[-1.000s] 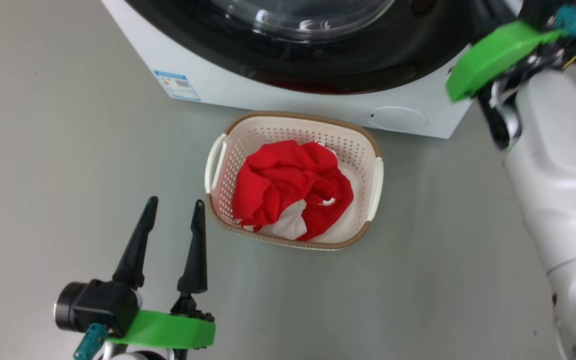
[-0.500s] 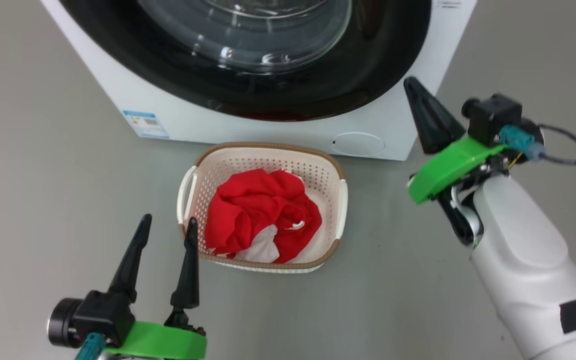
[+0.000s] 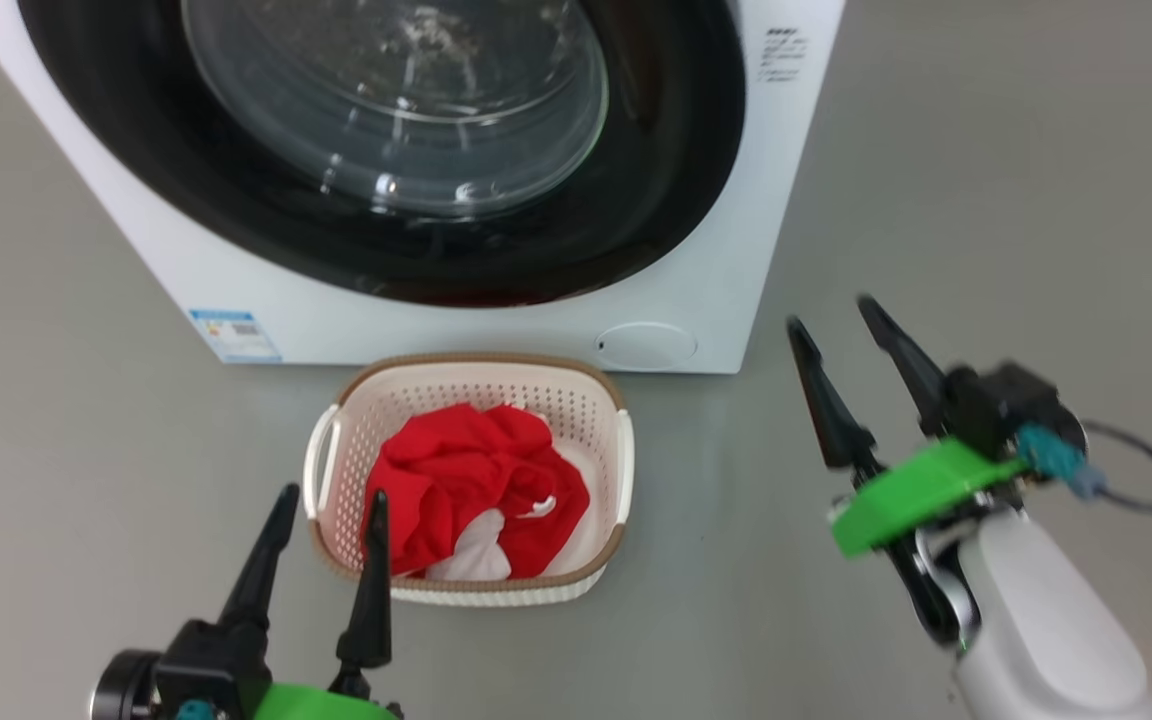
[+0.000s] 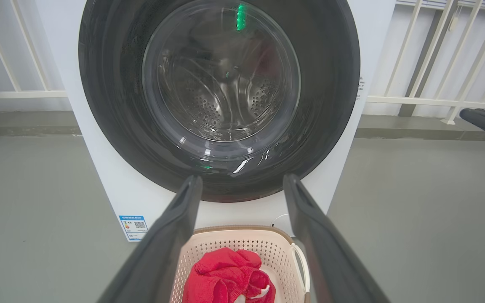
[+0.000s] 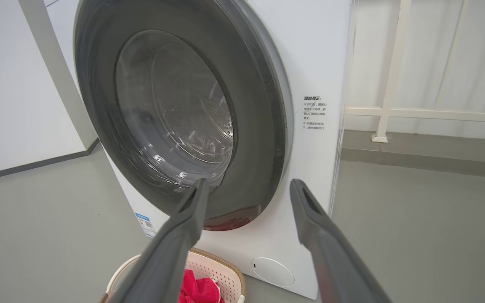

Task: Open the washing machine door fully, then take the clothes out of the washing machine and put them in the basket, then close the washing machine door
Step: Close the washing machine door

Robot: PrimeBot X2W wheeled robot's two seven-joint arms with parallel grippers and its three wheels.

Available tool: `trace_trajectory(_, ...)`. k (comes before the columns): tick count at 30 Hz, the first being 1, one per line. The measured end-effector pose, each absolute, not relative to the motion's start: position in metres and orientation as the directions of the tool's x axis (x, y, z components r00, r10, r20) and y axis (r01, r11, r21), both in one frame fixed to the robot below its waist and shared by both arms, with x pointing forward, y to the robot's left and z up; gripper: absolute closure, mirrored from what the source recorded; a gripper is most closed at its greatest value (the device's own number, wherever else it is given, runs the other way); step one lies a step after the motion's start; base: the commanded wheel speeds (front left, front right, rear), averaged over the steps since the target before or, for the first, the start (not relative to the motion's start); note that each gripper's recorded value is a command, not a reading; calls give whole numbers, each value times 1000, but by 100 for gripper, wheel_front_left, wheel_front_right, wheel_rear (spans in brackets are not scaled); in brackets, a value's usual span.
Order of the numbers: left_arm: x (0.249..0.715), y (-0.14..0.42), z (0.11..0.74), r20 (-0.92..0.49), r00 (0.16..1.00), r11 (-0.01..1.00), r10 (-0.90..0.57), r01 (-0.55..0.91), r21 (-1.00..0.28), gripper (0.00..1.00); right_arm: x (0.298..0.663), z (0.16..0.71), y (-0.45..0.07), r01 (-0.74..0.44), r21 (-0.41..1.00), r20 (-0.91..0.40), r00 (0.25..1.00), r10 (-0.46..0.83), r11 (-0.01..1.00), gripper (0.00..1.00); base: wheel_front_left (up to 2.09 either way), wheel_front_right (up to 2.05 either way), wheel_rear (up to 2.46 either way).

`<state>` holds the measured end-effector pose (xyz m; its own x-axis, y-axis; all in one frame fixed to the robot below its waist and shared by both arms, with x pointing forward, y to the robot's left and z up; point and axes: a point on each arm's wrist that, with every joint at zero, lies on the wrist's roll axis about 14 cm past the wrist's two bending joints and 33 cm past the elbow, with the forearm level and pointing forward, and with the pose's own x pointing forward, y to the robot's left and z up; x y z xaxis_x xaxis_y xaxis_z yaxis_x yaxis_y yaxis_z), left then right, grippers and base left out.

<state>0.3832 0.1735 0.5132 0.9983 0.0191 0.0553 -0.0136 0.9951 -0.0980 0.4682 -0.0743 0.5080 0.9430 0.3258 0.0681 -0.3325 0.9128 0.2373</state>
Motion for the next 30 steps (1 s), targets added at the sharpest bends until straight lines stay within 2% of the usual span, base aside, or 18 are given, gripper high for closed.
trace_trajectory(11,368,159,516,53,998,995,-18,23,-101,0,406,480,-129,-178,254,-12,982,187,951,0,0,0,0)
trace_trajectory(22,350,151,516,42,998,994,-39,43,-99,0,364,485,-147,-132,257,-30,989,145,957,0,0,0,0)
trace_trajectory(30,341,152,517,43,998,995,-37,41,-96,0,348,486,-153,-113,260,-39,991,127,959,0,0,0,0)
